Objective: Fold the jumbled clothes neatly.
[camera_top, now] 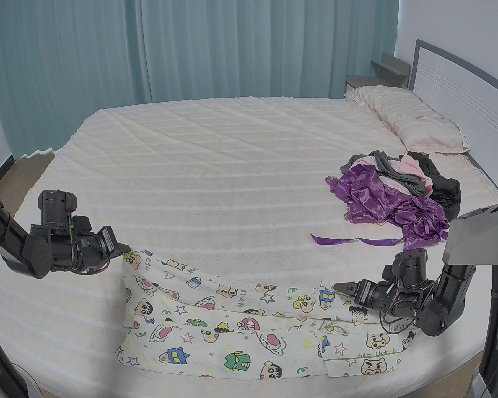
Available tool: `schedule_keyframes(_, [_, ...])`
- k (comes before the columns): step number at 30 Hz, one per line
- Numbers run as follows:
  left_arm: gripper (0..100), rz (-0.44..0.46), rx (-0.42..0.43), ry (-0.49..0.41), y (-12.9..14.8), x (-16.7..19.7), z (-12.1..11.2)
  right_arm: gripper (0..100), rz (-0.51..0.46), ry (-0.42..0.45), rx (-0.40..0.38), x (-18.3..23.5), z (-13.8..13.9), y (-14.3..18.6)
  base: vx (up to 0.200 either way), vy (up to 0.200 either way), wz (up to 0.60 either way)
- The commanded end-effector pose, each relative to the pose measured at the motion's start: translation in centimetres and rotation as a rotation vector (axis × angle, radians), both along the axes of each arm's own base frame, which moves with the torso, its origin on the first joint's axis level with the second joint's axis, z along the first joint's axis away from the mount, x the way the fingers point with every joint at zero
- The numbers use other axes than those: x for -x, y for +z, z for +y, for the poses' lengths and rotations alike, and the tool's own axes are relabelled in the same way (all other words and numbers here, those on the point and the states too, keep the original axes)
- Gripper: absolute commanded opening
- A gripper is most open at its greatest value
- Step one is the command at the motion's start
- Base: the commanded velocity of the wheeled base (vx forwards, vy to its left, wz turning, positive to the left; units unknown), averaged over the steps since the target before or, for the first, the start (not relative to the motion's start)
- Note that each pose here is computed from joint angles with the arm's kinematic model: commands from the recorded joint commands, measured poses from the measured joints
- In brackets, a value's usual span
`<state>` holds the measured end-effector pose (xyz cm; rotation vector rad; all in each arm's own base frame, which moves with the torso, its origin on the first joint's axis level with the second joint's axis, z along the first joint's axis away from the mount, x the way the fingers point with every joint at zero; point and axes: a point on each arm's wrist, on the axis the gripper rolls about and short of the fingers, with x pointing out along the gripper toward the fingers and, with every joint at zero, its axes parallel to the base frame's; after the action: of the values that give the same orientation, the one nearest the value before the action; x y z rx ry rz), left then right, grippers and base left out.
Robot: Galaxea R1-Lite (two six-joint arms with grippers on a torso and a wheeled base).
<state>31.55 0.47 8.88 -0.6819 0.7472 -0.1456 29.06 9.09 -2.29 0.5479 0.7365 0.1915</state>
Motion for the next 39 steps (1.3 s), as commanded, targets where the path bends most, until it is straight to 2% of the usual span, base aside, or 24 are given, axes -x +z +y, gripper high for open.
schedule_keyframes(1, [0, 0.033, -0.002, 0.023, -1.9, 1.7, 0.6, 100, 0.009, -0.002, -0.004, 0.2, 0.0, -0.1, 0.000, 0.000, 0.00])
schedule_keyframes(8, [0, 0.088, -0.028, 0.027, -3.6, 3.8, 1.4, 100, 0.016, -0.003, -0.001, 0.5, -0.1, 0.0, 0.000, 0.000, 0.00])
schedule_keyframes(14, [0, 0.148, -0.105, -0.042, -5.3, 6.1, 1.5, 100, 0.016, -0.003, -0.001, 0.6, -0.2, 0.1, 0.000, 0.000, 0.00])
schedule_keyframes(27, [0, 0.241, -0.143, -0.089, -7.6, 7.3, 1.4, 100, 0.012, -0.003, -0.004, 0.6, -0.2, 0.3, 0.000, 0.000, 0.00])
schedule_keyframes(28, [100, 0.244, -0.145, -0.092, -7.7, 7.4, 1.4, 100, 0.014, -0.003, -0.004, 0.7, -0.2, 0.3, 0.000, 0.000, 0.00])
schedule_keyframes(32, [100, 0.230, -0.155, -0.089, -7.1, 8.3, 1.6, 100, 0.006, -0.005, -0.008, 0.7, -0.2, 0.6, 0.000, 0.000, 0.00])
schedule_keyframes(39, [100, 0.095, -0.162, -0.026, -3.8, 8.1, 2.4, 100, -0.018, -0.003, -0.017, 1.0, -0.3, 1.6, 0.000, 0.000, 0.00])
